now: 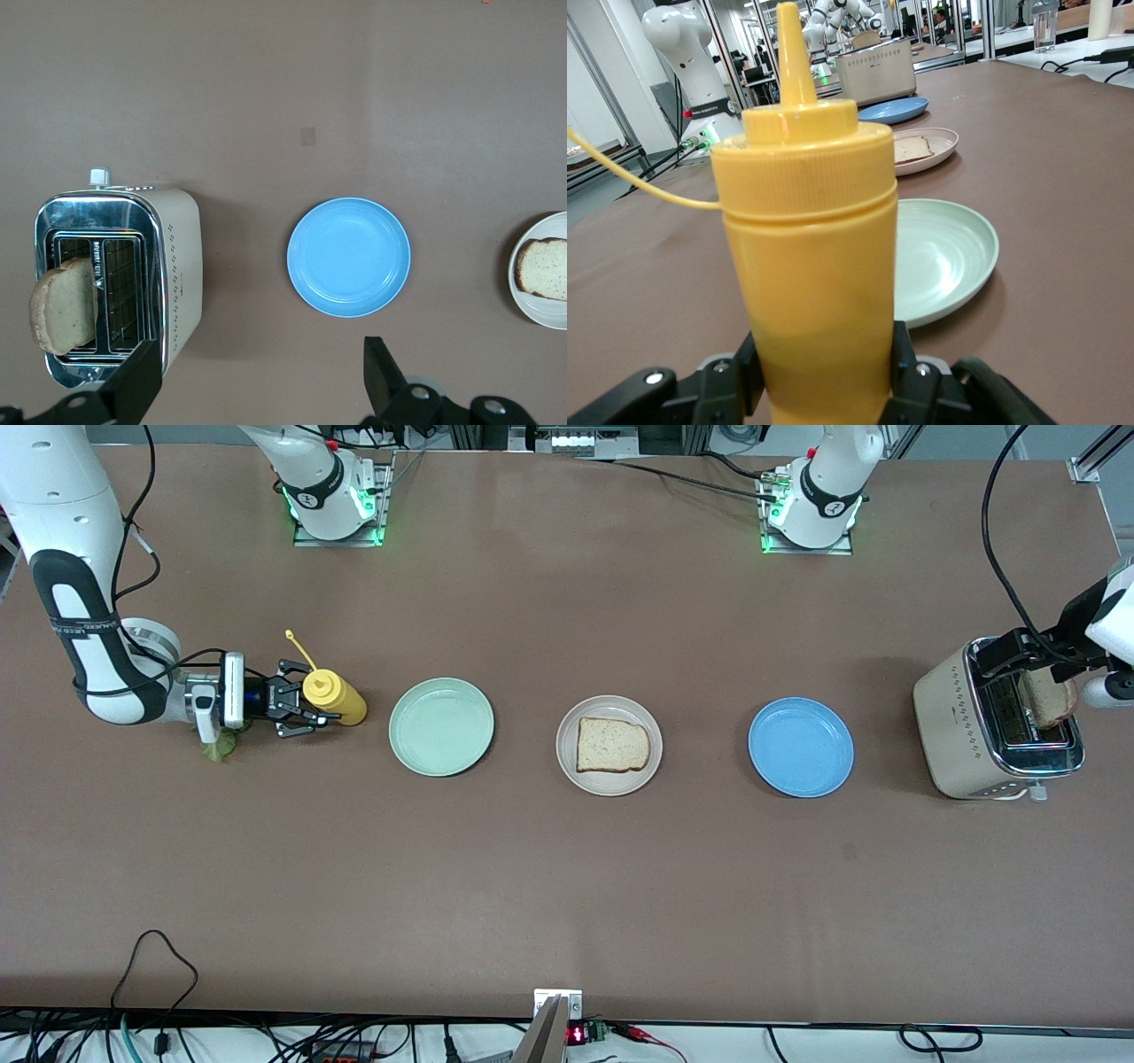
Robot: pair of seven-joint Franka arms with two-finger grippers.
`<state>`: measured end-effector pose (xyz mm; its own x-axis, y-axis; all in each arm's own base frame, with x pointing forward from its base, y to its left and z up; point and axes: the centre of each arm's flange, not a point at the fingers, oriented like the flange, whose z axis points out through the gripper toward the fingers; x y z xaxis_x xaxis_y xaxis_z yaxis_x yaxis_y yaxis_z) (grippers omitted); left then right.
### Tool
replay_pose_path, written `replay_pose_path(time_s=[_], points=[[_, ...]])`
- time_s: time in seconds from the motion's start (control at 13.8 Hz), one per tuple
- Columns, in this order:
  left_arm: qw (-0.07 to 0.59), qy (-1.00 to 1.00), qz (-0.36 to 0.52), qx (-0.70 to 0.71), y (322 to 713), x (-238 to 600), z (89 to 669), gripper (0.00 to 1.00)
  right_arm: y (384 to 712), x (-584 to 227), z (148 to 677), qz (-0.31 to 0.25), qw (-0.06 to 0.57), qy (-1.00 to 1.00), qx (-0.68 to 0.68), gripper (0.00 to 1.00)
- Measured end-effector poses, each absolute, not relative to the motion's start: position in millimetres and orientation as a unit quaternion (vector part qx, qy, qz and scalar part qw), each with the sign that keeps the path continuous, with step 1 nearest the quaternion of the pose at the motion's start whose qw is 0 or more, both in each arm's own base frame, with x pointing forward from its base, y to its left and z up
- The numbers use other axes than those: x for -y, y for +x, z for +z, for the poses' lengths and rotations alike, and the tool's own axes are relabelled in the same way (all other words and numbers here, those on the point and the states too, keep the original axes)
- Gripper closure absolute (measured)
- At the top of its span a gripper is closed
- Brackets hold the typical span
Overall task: Make sandwich in beige plate with both arms
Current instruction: 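Close the right gripper around the yellow mustard bottle and lift it, then carry the mustard bottle over the bread on the beige plate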
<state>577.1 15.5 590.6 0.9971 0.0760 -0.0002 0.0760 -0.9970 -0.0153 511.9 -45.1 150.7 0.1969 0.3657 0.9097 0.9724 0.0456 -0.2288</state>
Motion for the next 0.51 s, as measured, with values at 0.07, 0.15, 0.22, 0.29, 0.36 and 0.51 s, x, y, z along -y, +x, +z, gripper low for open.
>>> replay_pose_path(time_s=[0.07,0.15,0.22,0.29,0.36,0.51], points=[[0.008,-0.999,0.0,0.038,577.1,-15.5,590.6,0.0,518.3,39.9,162.5,-0.315,0.472,-0.616,0.546,0.44],[0.008,-0.999,0.0,0.038,577.1,-15.5,590.6,0.0,524.4,34.2,176.3,-0.309,0.469,-0.622,0.546,0.46],[0.008,-0.999,0.0,0.038,577.1,-15.5,590.6,0.0,529.6,28.3,190.2,-0.303,0.466,-0.628,0.545,0.48],[0.008,-0.999,0.0,0.038,577.1,-15.5,590.6,0.0,535.3,21.8,205.5,-0.293,0.461,-0.637,0.545,0.48],[0.008,-0.999,0.0,0.038,577.1,-15.5,590.6,0.0,541.0,15.1,221.7,-0.279,0.455,-0.646,0.546,0.48],[0.008,-0.999,0.0,0.038,577.1,-15.5,590.6,0.0,552.6,2.7,256.8,-0.245,0.442,-0.664,0.551,0.48]])
